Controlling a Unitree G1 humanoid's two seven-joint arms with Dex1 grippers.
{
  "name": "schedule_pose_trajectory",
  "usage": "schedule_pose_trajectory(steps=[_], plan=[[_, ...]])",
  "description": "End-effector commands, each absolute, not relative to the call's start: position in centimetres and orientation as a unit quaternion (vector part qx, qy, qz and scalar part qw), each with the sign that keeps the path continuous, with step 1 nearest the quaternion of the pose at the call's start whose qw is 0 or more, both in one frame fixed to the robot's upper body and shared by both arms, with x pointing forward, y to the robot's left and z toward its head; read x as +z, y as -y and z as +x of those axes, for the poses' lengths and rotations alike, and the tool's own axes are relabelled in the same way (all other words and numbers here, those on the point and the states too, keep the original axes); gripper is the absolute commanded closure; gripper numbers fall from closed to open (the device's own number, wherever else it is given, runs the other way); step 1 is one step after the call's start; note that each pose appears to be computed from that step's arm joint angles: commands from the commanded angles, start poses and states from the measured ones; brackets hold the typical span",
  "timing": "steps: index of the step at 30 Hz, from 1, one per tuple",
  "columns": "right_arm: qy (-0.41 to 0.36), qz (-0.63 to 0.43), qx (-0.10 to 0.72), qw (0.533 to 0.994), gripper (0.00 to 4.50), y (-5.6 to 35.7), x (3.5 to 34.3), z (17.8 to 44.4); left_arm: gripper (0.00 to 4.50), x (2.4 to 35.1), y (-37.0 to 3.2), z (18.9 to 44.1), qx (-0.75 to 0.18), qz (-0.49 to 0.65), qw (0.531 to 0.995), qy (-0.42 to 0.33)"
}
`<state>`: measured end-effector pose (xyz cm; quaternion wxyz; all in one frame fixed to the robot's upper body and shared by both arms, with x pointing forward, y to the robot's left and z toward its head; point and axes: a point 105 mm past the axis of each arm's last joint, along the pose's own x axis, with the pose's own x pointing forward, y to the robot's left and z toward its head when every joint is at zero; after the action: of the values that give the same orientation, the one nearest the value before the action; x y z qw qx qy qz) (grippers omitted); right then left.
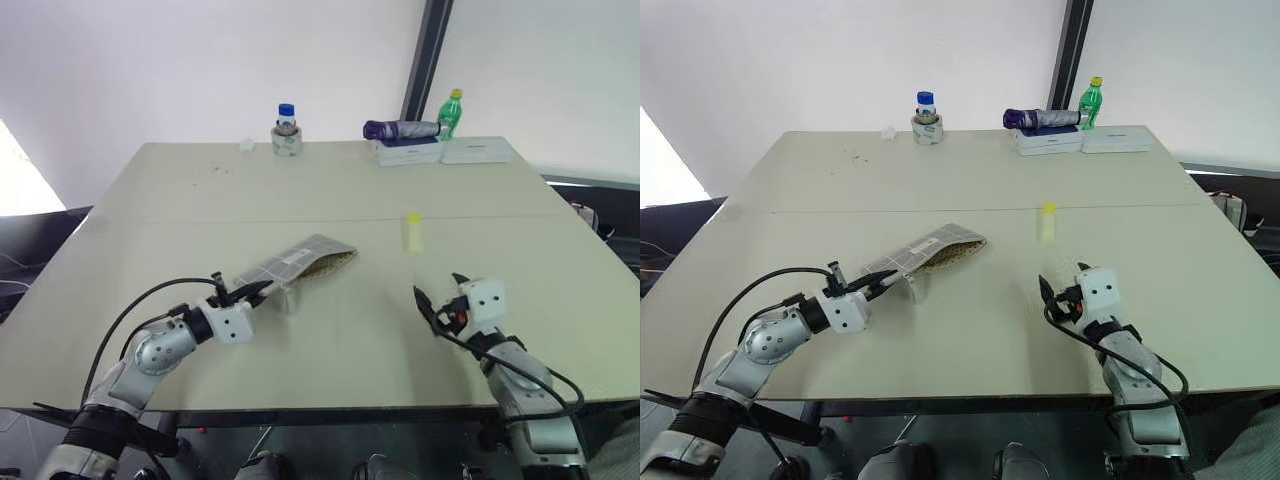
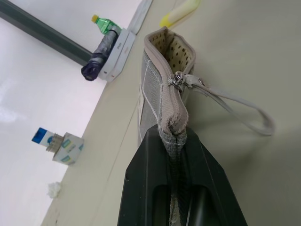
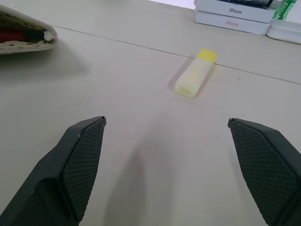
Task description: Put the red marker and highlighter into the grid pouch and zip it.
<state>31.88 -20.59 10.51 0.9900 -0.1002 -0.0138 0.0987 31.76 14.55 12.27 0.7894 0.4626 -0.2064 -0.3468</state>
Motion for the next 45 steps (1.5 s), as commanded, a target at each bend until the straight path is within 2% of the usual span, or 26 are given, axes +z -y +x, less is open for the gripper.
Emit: schedule_pose_trajectory(steps=[1,6,11,17,24,31,34,36,39,41,43,45], plan=[[0.032,-0.110,0.096,0.989,0.17,20.1,11.9,32.7,4.50,13.3,-14.8,31.8,-0.339,0.466,0.786,0.222],[0.006,-0.114,0.090,0.989,0.17,19.8,12.1,35.3,4.50,13.1,-14.9,31.7,-0.334,0.463,0.791,0.218],[-0.026,-0.081,0.058,0.995,0.17,19.0,13.6,40.5,4.50,12.8,-14.6,31.4,-0.332,0.463,0.792,0.218],[-0.080,-0.074,0.054,0.993,0.17,18.5,13.0,43.9,4.50,12.9,-14.5,31.3,-0.324,0.462,0.796,0.218],[-0.095,-0.100,0.011,0.990,0.17,20.5,12.6,45.1,4.50,13.1,-14.6,30.6,-0.320,0.461,0.798,0.221],[-0.112,-0.051,0.016,0.992,0.17,19.8,11.4,45.0,4.50,13.1,-14.6,30.4,-0.318,0.457,0.801,0.219],[-0.120,-0.046,-0.004,0.992,0.99,20.3,11.0,45.0,4.50,13.2,-14.4,30.6,-0.320,0.458,0.800,0.221],[-0.123,-0.039,-0.006,0.992,1.92,20.3,10.9,44.9,4.50,13.3,-14.3,30.7,-0.320,0.457,0.800,0.222],[-0.116,-0.039,-0.001,0.993,3.57,20.5,11.3,44.8,4.50,13.3,-14.3,30.7,-0.321,0.456,0.800,0.222],[-0.098,-0.037,0.002,0.995,3.64,20.9,12.1,44.7,4.50,13.4,-14.3,30.7,-0.322,0.455,0.800,0.223],[-0.060,-0.008,0.068,0.996,3.64,19.9,13.8,44.3,4.50,13.4,-14.3,30.7,-0.322,0.456,0.799,0.223],[-0.008,-0.012,0.185,0.983,3.64,18.0,16.0,42.7,4.50,13.3,-14.3,30.8,-0.322,0.456,0.800,0.222]])
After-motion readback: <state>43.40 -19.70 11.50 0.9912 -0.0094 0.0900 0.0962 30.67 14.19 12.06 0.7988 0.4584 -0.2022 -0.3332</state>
